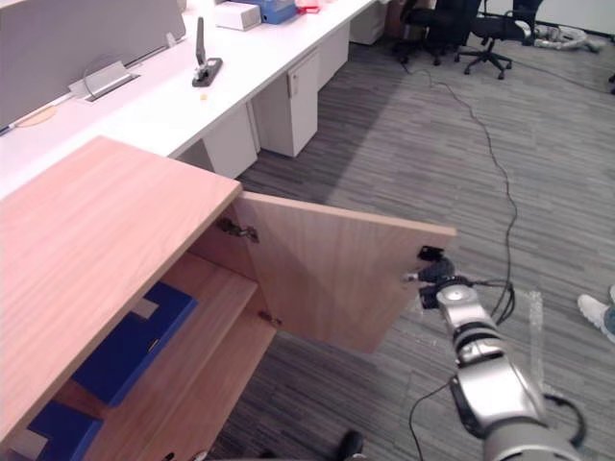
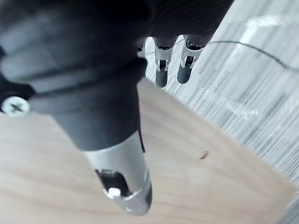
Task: Walk over to the cabinet, pick up the folder, carry it to the office cabinet, place the folder inside the office cabinet, then close the office cabinet door
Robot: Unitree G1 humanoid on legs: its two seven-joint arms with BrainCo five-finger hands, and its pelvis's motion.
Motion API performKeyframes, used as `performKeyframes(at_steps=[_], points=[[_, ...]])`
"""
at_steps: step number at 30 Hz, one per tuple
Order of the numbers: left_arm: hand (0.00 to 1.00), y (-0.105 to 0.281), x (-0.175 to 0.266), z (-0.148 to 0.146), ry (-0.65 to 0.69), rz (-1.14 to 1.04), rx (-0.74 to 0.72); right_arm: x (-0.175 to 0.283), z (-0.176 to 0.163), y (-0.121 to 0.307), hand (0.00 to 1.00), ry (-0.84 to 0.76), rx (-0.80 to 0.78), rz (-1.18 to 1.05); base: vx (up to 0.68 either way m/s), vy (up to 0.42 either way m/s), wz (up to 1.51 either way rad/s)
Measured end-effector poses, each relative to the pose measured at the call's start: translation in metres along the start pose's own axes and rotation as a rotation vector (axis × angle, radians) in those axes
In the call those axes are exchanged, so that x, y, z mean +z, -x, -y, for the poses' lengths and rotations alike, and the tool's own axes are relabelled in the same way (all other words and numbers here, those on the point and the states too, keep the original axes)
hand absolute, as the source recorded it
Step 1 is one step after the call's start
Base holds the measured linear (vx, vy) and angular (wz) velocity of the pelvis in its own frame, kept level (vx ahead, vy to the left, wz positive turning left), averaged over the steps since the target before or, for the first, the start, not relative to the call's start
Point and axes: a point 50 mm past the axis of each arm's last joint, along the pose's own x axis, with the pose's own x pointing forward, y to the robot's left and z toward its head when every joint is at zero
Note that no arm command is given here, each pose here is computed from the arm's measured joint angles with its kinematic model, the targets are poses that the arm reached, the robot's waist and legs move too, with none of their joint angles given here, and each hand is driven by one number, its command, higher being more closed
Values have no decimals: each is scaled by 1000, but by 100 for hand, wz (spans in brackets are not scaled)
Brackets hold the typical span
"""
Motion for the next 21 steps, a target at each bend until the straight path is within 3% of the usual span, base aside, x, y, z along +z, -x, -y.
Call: performKeyframes(at_steps=[2, 5, 10, 12, 15, 21], points=[[0, -1, 2, -2, -13, 3, -17, -20, -16, 9, 0, 234, 165, -44, -41, -91, -3], [0, -1, 2, -4, -26, 0, -24, -28, -39, 19, 0, 454, 367, -39, -23, -88, -7], [0, -2, 6, -4, -42, 9, -40, -35, -95, 44, 0, 629, 721, 32, 5, -55, -6], [0, -2, 6, -9, -4, 5, -13, -31, -137, 63, 0, 664, 897, 151, 12, -4, -8], [0, -3, 7, -21, 55, 7, 41, -21, -167, 77, 0, 670, 987, 261, -6, 14, 1], [0, 0, 3, -44, 174, -4, 151, -15, -181, 81, 0, 662, 994, 301, -17, 47, 4]])
